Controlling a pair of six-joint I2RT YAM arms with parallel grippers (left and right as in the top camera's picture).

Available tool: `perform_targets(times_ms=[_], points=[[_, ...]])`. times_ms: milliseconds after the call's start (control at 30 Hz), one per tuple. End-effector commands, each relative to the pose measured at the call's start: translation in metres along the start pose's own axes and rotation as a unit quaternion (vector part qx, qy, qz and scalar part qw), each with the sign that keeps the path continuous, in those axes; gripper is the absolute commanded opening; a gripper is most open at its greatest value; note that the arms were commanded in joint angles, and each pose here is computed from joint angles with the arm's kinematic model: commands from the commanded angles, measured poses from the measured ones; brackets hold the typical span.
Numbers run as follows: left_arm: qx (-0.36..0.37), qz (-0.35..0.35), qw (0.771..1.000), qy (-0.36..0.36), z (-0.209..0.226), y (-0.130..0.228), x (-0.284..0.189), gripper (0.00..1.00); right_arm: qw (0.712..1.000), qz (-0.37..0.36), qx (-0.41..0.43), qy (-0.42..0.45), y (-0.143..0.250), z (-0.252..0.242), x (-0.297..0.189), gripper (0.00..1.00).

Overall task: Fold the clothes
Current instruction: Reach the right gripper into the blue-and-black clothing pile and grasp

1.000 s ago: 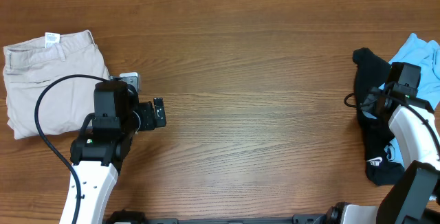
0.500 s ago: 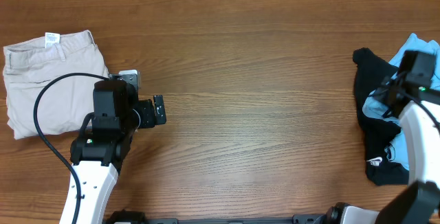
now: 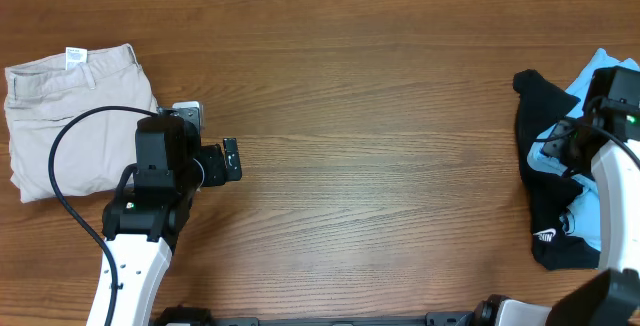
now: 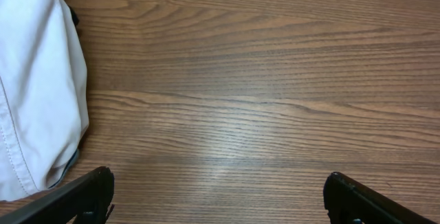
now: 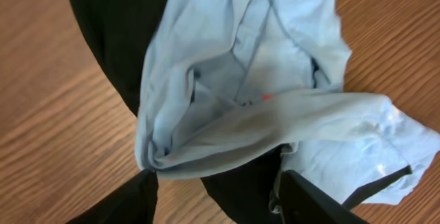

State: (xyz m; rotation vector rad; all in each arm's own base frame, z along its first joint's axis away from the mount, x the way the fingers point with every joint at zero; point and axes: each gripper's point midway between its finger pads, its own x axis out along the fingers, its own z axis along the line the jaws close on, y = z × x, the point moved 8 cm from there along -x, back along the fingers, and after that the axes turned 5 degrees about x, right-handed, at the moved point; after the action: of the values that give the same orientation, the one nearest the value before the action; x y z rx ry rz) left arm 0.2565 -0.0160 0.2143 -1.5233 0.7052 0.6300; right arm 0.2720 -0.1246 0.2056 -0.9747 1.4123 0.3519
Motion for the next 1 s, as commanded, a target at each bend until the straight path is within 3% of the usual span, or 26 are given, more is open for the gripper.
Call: perform_targets(times_ms=[0, 633, 967], points=[[-0.010, -0.008, 1.000, 0.006, 0.000, -0.006, -0.002, 1.00, 1.000, 0.019, -0.004, 0.006, 0.002, 0.001, 0.011, 0.62], [-0.010, -0.008, 1.000, 0.006, 0.000, -0.006, -0.002, 1.00, 0.995, 0.077, -0.052, -0.029, 0.011, 0.013, 0.032, 0.70], [-0.010, -0.008, 1.000, 0.005, 0.000, -0.006, -0.002, 1.00, 0.994, 0.096, -0.055, -0.023, 0.024, 0.014, 0.052, 0.68]])
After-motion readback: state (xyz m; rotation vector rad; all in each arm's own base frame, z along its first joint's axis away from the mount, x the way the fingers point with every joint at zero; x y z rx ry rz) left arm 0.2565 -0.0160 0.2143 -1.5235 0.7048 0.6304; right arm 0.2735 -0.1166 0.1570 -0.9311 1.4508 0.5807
